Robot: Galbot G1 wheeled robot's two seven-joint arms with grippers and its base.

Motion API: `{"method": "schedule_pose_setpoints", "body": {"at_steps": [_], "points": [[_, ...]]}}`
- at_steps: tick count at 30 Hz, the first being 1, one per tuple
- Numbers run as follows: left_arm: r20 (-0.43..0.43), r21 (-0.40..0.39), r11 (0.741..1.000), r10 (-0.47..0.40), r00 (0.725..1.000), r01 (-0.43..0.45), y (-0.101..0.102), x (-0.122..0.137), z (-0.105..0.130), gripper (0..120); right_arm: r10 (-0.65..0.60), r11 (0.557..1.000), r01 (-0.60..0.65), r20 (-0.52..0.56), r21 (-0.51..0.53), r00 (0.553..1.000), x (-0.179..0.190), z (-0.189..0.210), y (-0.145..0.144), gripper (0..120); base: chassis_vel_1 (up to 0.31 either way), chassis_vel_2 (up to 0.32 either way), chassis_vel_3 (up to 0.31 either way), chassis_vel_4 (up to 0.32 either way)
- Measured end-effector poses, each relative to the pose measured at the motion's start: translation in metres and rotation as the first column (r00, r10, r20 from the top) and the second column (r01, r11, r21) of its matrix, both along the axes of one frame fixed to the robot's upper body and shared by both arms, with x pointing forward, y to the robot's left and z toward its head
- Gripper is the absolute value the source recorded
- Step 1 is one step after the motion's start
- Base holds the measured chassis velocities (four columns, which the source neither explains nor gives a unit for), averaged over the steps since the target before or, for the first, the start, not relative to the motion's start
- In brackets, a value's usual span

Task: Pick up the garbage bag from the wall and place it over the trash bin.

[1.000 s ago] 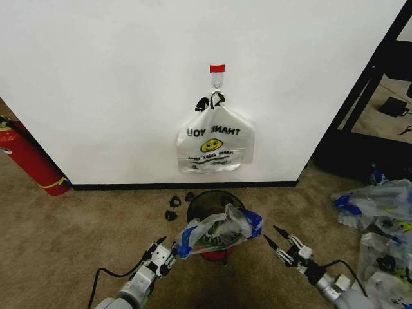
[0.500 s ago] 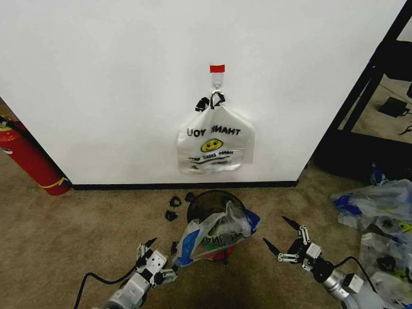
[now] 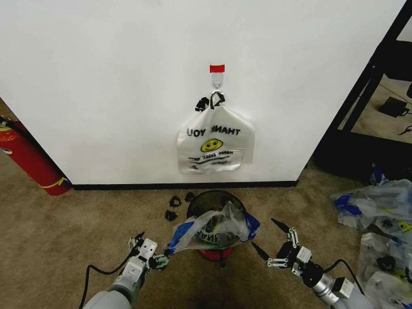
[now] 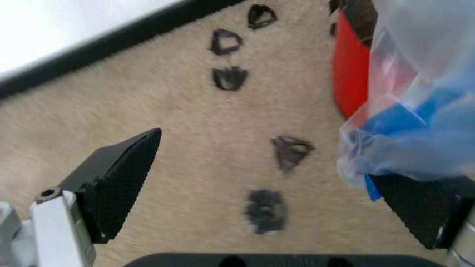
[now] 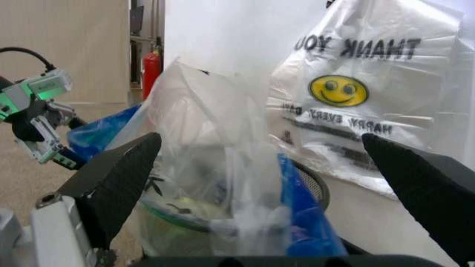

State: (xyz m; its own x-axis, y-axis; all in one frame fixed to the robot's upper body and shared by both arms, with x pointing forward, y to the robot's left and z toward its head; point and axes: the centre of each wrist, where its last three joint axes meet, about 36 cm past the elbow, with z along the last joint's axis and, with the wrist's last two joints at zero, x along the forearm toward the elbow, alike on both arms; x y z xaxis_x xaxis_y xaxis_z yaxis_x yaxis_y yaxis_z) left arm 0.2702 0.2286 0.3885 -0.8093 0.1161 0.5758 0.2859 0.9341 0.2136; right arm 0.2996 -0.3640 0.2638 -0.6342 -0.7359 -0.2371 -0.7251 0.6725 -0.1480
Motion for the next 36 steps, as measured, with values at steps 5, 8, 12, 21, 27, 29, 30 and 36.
{"method": "schedule_pose_setpoints", "body": {"at_steps": [5, 8, 12, 21, 27, 29, 30, 36], "points": [[-0.035, -0.167, 0.986, -0.009, 0.999, 0.003, -0.010, -0.012, 0.013, 100, 0.004, 1.000, -0.004, -0.003, 0.006, 1.000, -0.005, -0.002, 0.004, 100, 0.000, 0.000, 0.000, 0.000], [-0.036, -0.210, 0.977, -0.056, 0.998, 0.047, -0.012, -0.018, 0.020, 100, 0.004, 1.000, -0.004, -0.002, 0.008, 1.000, -0.007, -0.003, 0.005, 100, 0.000, 0.000, 0.000, 0.000], [0.004, -0.242, 0.950, -0.204, 0.979, 0.199, -0.013, -0.023, 0.026, 100, 0.004, 1.000, -0.004, -0.006, 0.011, 1.000, -0.011, -0.005, 0.006, 100, 0.000, 0.000, 0.000, 0.000], [0.032, -0.329, 0.902, -0.286, 0.958, 0.280, -0.016, -0.021, 0.040, 100, 0.003, 1.000, -0.003, -0.004, 0.009, 1.000, -0.014, -0.002, 0.003, 100, 0.000, 0.000, 0.000, 0.000], [0.171, -0.257, 0.937, -0.197, 0.966, 0.236, -0.004, -0.003, 0.097, 100, 0.001, 1.000, -0.001, 0.003, 0.021, 1.000, -0.013, 0.001, 0.006, 100, 0.000, 0.000, 0.000, 0.000], [0.182, -0.256, 0.937, -0.194, 0.964, 0.237, -0.001, -0.001, 0.106, 100, 0.000, 1.000, 0.000, 0.005, 0.025, 1.000, -0.013, 0.002, 0.006, 100, 0.000, 0.000, 0.000, 0.000], [0.186, -0.259, 0.936, -0.194, 0.963, 0.238, 0.001, 0.001, 0.112, 100, -0.002, 1.000, 0.002, 0.007, 0.029, 1.000, -0.012, 0.002, 0.007, 100, 0.000, 0.000, 0.000, 0.000], [0.172, -0.301, 0.921, -0.204, 0.964, 0.249, 0.007, 0.052, 0.109, 100, -0.013, 0.998, 0.013, 0.009, 0.063, 1.000, -0.009, 0.008, 0.020, 100, 0.000, 0.000, 0.000, 0.000]]}}
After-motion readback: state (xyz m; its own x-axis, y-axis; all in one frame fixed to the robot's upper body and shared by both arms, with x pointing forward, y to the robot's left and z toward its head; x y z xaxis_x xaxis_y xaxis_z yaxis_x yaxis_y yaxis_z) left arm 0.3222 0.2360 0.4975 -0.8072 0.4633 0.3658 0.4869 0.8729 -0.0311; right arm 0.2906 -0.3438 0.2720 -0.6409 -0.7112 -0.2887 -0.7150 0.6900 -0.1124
